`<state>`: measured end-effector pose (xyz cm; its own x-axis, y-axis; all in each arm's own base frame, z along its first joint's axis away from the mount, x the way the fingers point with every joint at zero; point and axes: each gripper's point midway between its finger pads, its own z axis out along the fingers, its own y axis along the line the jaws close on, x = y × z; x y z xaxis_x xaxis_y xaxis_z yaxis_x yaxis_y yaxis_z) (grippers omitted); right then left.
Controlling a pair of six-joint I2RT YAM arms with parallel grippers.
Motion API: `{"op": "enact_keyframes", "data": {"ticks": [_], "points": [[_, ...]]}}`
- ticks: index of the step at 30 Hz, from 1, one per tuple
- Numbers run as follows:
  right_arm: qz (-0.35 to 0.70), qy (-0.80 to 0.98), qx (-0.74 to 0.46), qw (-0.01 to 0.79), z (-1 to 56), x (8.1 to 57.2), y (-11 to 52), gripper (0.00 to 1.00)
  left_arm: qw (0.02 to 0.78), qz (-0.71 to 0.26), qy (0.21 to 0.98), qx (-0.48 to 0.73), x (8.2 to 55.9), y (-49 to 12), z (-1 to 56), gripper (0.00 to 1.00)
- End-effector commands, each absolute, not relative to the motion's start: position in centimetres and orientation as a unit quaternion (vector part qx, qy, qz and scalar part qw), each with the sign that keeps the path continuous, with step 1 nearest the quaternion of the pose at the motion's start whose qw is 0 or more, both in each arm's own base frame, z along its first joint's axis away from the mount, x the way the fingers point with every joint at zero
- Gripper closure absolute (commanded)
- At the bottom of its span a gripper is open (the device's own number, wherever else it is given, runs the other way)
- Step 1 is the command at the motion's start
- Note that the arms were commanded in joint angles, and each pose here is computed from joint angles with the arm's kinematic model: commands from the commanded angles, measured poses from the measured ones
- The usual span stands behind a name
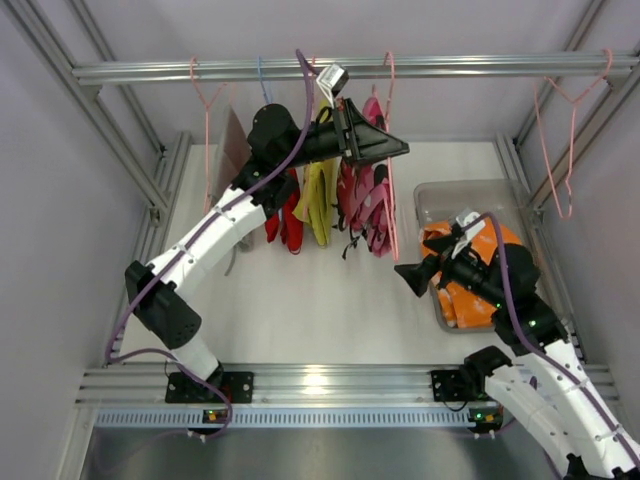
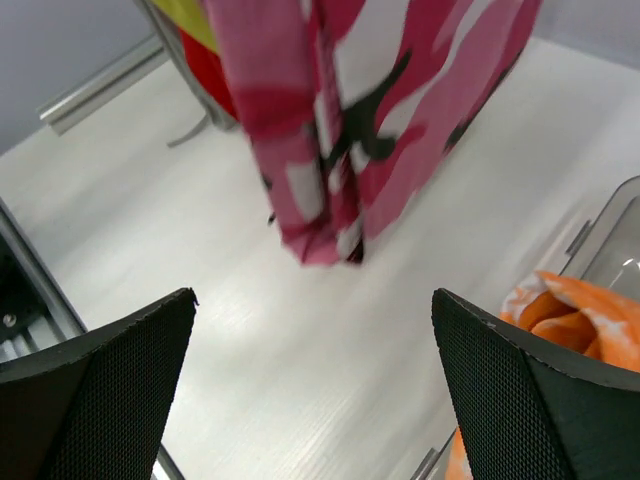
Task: Remove the trousers from the hanger
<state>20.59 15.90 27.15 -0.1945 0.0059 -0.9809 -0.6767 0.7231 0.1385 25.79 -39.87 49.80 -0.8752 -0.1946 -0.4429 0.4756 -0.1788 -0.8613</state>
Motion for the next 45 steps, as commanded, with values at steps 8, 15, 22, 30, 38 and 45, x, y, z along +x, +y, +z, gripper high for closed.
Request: {"op": "enact_keyframes", "data": {"ticks": [8, 15, 22, 30, 38, 45], "points": [[0.306, 0.648, -0.237, 0.655, 27.2, 21.5, 16.6, 0.00, 0.341, -0.791, 0.468, 0.197, 23.3, -37.5, 59.6, 1.00], [0.318, 0.644, -0.219, 0.661, 27.9, 24.1, 17.9, 0.01, 0.339, -0.795, 0.461, 0.201, 22.8, -38.0, 60.1, 1.00], [0.298, 0.667, -0.189, 0.656, 27.5, 26.6, 19.1, 0.01, 0.338, -0.795, 0.461, 0.203, 22.5, -38.0, 60.0, 1.00], [0.285, 0.669, -0.163, 0.667, 28.1, 28.6, 19.1, 0.01, 0.333, -0.798, 0.461, 0.202, 22.2, -37.7, 60.2, 1.00], [0.220, 0.673, -0.111, 0.697, 29.2, 30.5, 16.1, 0.19, 0.330, -0.800, 0.459, 0.202, 21.7, -37.4, 60.5, 1.00], [0.177, 0.667, -0.086, 0.718, 30.8, 31.5, 14.0, 0.51, 0.330, -0.798, 0.462, 0.203, 21.5, -37.2, 60.2, 1.00]]}}
